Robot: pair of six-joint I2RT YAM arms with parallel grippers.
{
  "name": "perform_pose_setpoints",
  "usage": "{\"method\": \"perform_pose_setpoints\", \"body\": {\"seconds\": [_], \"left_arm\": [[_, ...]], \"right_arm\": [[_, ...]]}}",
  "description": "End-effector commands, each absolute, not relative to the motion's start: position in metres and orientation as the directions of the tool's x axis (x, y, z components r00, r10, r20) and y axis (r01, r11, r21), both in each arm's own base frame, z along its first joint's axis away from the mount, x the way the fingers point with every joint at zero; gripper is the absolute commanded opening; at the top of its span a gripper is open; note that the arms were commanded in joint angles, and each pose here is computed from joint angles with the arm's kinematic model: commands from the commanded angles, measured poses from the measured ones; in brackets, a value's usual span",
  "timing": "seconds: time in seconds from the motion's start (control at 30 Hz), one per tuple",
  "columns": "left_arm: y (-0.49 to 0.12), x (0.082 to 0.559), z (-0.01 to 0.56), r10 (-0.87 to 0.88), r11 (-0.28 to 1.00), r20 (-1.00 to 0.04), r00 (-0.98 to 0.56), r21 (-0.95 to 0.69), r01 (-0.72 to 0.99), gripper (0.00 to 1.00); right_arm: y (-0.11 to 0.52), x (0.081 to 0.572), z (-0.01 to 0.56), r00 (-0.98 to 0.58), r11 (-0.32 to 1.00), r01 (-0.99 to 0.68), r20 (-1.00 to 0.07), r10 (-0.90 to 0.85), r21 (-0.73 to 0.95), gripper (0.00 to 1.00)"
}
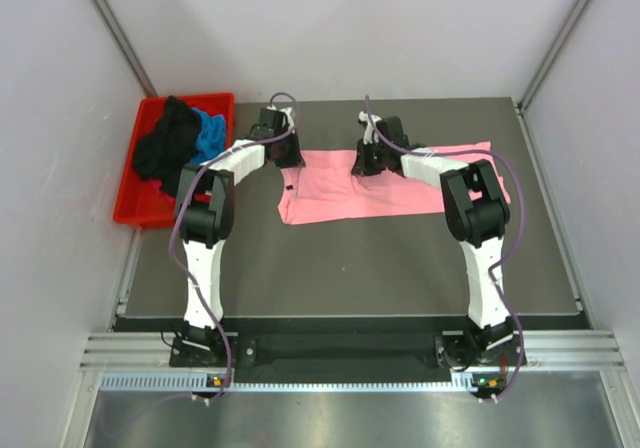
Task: Fold and stack the t-shirts
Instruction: Fold the tshirt
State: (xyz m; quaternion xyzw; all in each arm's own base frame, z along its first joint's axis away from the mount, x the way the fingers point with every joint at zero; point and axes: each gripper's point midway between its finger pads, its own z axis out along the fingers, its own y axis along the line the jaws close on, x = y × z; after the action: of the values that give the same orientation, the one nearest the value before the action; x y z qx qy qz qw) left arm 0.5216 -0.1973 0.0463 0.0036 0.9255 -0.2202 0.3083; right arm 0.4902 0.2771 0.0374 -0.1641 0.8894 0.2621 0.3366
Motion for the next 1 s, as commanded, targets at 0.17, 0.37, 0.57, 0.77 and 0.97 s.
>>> {"method": "perform_pose_setpoints", "body": {"seconds": [0.17,0.37,0.57,0.77,0.97], "left_arm": [[-0.201,0.545,0.092,-0.167,0.889,-0.677,-0.717,-0.418,0.186,0.00],[-0.199,0.546,0.094,-0.173,0.894,-0.692,-0.701,-0.409,0.183,0.00],[-0.200,0.550,0.109,-0.195,0.886,-0.729,-0.656,-0.418,0.202,0.00],[-0.204,0.553,0.116,-0.186,0.874,-0.751,-0.634,-0.421,0.242,0.00],[-0.212,0.553,0.122,-0.180,0.855,-0.763,-0.621,-0.434,0.285,0.00]], "right_arm": [[0.282,0.505,0.099,-0.595,0.820,-0.487,-0.802,-0.058,0.301,0.00],[0.280,0.510,0.113,-0.541,0.827,-0.486,-0.840,-0.030,0.283,0.00],[0.280,0.514,0.119,-0.524,0.828,-0.484,-0.852,-0.014,0.284,0.00],[0.283,0.511,0.115,-0.538,0.822,-0.475,-0.843,0.010,0.313,0.00],[0.281,0.503,0.109,-0.549,0.823,-0.458,-0.835,0.035,0.336,0.00]]}}
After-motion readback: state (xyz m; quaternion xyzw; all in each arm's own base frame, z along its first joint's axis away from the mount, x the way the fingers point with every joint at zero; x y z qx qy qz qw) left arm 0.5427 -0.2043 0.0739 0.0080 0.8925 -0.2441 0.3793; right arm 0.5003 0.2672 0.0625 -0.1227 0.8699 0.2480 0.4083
